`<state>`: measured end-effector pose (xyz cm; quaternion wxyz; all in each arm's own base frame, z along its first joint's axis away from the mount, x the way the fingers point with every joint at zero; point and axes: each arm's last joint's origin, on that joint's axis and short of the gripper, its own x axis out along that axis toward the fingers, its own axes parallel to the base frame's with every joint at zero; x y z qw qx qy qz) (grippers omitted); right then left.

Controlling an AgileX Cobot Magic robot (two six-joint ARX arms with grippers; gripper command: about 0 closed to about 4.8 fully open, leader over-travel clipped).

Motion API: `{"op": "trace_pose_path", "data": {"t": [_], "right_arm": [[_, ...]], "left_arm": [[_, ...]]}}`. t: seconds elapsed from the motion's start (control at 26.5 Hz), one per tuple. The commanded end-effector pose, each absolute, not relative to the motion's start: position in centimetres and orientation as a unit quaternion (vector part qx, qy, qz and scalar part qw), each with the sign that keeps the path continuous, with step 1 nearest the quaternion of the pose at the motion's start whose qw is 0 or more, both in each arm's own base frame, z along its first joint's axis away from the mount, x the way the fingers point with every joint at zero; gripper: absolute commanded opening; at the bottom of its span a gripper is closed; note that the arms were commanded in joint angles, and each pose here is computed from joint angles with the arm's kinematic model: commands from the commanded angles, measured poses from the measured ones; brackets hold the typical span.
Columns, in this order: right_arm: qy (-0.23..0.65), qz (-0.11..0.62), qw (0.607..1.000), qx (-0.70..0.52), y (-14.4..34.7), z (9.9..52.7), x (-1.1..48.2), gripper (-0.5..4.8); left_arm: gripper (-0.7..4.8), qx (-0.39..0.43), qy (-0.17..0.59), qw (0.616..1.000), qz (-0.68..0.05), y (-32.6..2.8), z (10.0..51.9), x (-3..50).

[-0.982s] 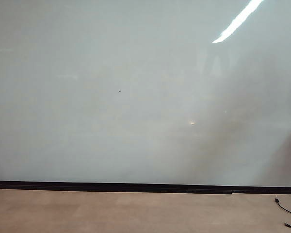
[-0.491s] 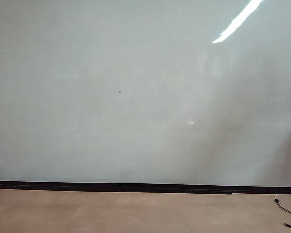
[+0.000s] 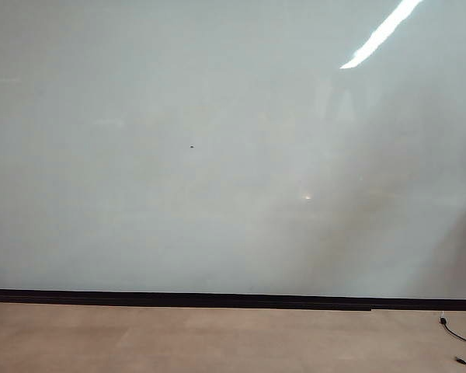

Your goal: Pick up the pen on the shelf to the right of the whiteboard and write the letter A.

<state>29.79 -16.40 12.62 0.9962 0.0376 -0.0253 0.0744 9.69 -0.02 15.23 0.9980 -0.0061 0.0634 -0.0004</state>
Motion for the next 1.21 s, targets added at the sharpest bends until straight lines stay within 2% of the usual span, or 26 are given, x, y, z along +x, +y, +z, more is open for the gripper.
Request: {"op": "trace_pose_path", "data": {"t": [0.04,0.08,0.15,0.3,0.91,1.02,1.21], "right_arm": [[-0.035,0.074,0.996,0.033,-16.4,13.0,29.9,1.41],[-0.035,0.077,0.996,0.033,-16.4,13.0,29.9,0.94],[-0.035,0.081,0.996,0.033,-16.4,13.0,29.8,0.32],[-0.035,0.083,0.995,0.033,-16.4,13.0,29.8,-0.03],[-0.048,0.049,0.997,0.029,-16.6,13.8,29.7,-0.01],[-0.050,0.031,0.998,0.031,-16.7,13.8,29.7,-0.02],[-0.055,-0.041,0.997,0.035,-16.6,14.1,29.0,-0.02]], "left_arm": [[-0.04,-0.004,0.058,0.998,-0.002,0.0,15.4,9.7],[-0.05,-0.004,0.058,0.998,-0.002,0.0,15.4,9.7],[-0.04,-0.004,0.058,0.998,-0.002,0.0,15.4,9.7],[-0.05,-0.004,0.058,0.998,-0.002,0.0,15.4,9.7],[-0.05,-0.004,0.058,0.998,-0.002,0.0,15.4,9.7],[-0.04,-0.004,0.058,0.998,-0.002,0.0,15.4,9.7],[-0.04,-0.004,0.058,0.998,-0.002,0.0,15.4,9.7]]}}
